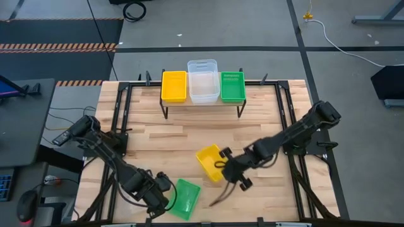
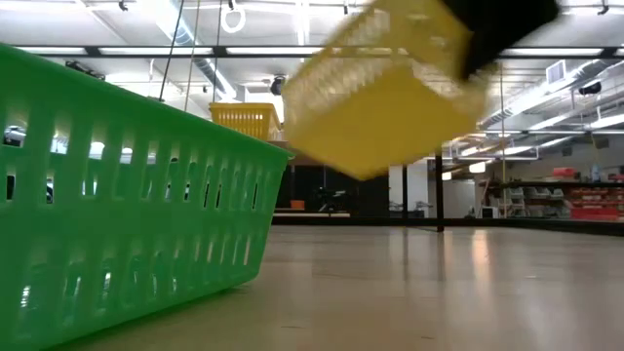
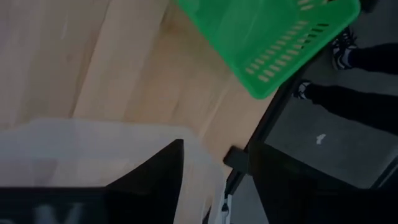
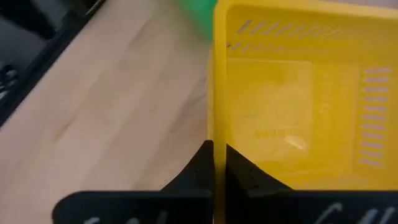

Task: Stack baskets on shelf by color
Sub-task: Stack the yellow bin on top of the yellow bin on the shelf

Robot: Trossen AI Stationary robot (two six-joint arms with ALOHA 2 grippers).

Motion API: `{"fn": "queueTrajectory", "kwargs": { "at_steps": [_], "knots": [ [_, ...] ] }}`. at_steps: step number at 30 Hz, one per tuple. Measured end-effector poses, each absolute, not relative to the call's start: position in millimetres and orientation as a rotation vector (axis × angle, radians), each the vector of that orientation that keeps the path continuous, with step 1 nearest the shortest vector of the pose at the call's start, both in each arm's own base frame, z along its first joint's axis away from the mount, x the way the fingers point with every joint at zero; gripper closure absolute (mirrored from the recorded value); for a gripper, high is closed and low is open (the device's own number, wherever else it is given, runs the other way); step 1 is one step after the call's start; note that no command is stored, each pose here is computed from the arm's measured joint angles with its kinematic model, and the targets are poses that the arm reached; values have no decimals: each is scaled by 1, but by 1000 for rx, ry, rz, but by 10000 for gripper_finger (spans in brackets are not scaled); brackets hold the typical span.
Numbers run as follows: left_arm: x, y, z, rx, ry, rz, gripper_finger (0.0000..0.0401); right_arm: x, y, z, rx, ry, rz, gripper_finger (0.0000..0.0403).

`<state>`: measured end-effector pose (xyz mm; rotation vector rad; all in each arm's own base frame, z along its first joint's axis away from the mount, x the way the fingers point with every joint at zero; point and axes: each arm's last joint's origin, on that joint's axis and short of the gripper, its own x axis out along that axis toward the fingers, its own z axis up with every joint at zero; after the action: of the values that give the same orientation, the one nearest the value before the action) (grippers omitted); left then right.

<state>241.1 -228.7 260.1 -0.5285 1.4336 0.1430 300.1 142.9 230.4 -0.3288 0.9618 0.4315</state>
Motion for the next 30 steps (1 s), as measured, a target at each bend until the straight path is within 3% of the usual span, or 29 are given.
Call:
{"fn": "queueTrajectory", "kwargs": {
  "at_steps": [7,15,21,30],
  "knots": [
    [251,-222,261,-523,1407,112,220,337,103,300,-385,755,344,395],
    [262,-210,261,-543,1377,149,221,364,24,363,-335,513,95,393],
    [272,-202,262,-574,1327,167,221,370,-29,382,-271,350,7,393],
    [285,-192,267,-572,1271,157,221,391,-63,370,-196,259,11,392]
  ]
}}
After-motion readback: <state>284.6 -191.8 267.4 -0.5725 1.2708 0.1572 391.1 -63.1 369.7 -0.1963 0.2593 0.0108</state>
